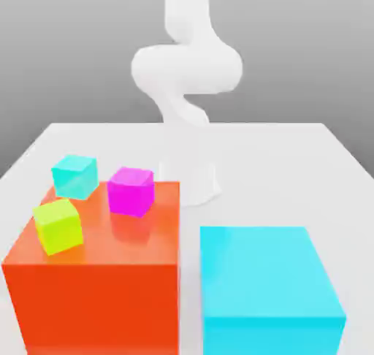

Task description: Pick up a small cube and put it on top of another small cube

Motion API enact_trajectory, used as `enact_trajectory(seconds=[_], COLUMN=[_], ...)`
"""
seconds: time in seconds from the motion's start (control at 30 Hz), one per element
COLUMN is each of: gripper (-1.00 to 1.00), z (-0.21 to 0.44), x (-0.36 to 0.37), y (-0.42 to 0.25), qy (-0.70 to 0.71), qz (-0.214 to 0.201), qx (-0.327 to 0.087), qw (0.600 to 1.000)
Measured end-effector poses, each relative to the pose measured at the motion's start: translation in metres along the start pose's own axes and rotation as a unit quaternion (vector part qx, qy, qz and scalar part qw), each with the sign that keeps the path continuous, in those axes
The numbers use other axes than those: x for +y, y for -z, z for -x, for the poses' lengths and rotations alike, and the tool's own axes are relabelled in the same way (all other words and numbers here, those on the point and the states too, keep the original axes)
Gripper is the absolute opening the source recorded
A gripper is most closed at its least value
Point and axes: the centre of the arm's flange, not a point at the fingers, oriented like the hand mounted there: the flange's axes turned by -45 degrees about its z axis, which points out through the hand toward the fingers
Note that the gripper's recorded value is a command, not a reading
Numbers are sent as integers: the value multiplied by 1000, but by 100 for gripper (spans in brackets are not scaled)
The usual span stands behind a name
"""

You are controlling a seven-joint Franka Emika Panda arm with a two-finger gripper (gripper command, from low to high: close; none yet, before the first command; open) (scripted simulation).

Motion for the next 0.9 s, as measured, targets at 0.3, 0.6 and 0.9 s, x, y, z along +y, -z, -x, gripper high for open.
enact_trajectory(seconds=[0.3, 0.6, 0.9], gripper=[0, 0, 0], z=[0, 56, 164], x=[-84, -188, -284], y=[-144, -274, -380], qy=[142, 286, 412], qz=[-36, -92, -157], qx=[-100, -187, -264], qw=[984, 935, 858])
